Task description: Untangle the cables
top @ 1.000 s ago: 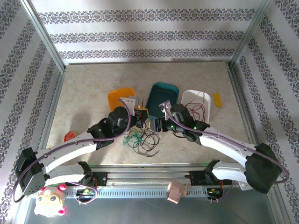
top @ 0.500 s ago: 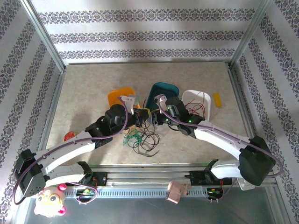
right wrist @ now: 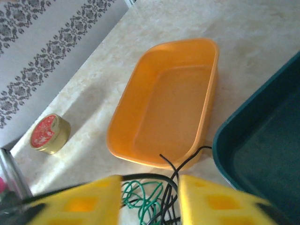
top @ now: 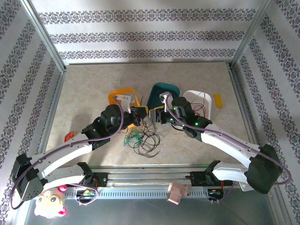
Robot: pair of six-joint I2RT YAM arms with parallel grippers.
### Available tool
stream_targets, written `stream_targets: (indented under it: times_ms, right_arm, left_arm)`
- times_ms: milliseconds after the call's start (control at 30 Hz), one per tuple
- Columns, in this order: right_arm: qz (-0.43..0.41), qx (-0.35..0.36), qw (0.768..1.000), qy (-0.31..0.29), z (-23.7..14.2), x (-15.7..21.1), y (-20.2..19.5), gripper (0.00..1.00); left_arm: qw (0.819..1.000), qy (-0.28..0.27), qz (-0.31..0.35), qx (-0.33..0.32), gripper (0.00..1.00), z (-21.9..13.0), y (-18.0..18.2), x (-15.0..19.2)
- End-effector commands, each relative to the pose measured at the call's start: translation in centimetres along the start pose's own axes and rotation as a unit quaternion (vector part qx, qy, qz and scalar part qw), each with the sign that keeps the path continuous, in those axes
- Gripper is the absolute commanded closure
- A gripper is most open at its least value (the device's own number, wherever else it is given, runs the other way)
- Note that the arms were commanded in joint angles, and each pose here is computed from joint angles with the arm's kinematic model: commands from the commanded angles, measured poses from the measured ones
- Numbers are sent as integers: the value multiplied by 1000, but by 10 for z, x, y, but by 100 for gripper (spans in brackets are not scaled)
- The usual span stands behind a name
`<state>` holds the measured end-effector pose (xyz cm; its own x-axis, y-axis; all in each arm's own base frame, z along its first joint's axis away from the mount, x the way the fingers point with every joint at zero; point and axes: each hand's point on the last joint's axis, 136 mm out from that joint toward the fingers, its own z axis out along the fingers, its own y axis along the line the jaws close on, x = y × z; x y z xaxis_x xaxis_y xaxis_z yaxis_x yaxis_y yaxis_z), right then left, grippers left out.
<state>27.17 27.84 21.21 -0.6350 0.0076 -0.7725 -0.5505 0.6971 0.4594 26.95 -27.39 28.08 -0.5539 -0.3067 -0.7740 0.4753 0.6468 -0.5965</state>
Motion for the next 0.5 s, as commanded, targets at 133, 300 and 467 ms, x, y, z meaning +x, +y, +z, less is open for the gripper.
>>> stream_targets:
  times_ms: [133,300,467]
  right_arm:
    - [31,-17,996,76,7,57,-5,46]
    - [39,-9,996,76,20,62,-10,45]
    - [41,-9,997,60,41,51,-11,47]
  left_arm:
    - [999,-33,8,-23,100,-8,9,-17]
    - [999,-36,12,-18,100,-8,6,-21]
    - [999,-38,7,-9,100,-8,2,-22]
